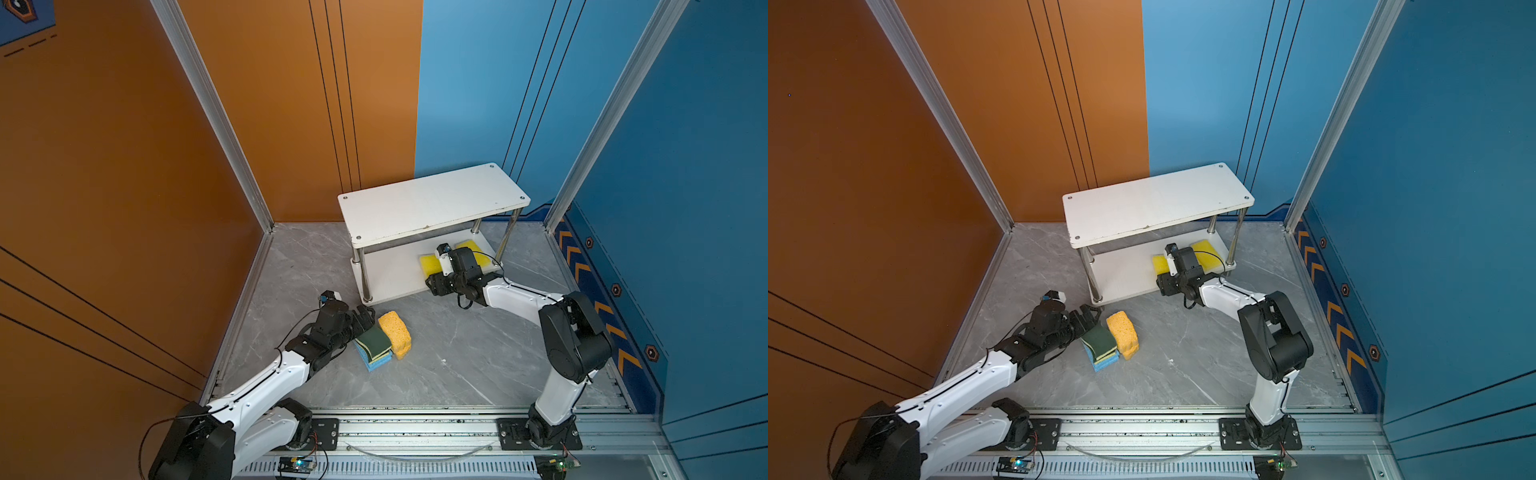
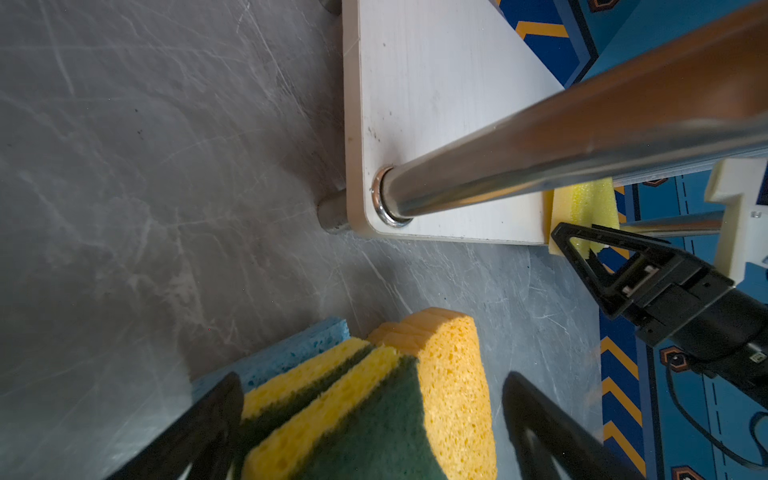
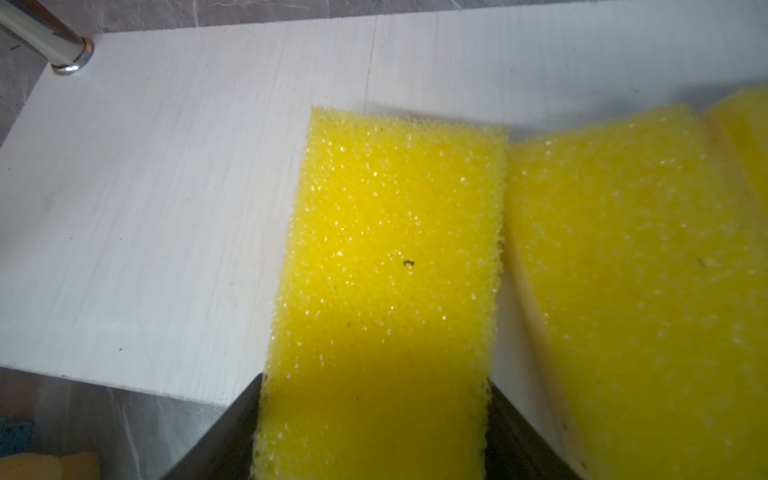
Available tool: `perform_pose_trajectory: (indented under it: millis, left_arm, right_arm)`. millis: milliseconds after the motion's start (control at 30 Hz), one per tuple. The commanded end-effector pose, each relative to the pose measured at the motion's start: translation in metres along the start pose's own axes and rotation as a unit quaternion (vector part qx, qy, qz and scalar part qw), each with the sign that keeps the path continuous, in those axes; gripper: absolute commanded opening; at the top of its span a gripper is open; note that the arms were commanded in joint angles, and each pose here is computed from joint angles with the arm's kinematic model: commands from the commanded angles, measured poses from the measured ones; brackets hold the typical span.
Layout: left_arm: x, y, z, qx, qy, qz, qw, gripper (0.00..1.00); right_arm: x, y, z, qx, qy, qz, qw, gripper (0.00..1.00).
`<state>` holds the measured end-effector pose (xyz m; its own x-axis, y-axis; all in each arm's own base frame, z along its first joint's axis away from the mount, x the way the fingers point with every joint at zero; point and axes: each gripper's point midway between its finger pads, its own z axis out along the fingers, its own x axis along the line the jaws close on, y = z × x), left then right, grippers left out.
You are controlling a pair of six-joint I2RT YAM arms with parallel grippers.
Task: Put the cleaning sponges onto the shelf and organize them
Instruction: 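Lower the yellow sponge beside the other two on the lower tier, open right gripper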
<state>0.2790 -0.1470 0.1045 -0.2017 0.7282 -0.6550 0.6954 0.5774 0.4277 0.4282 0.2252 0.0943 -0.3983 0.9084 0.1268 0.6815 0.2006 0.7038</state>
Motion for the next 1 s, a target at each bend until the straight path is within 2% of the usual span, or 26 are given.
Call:
perform_pose_trajectory:
  millis: [0,967]
  left_arm:
    - [-0.003,0.0,-0.002,-0.001,-0.003,0.007,1.0,0.98]
    - [-0.006,0.001,0.001,0.003,-0.005,0.007,1.0,0.98]
  right_arm:
    - [-0.006,0.011,0.003,-0.013,-0.022,-0.013,1.0,0.71]
    - [-0.014,0.017,0.015,-0.021,-0.036,-0.015,0.999,0.74]
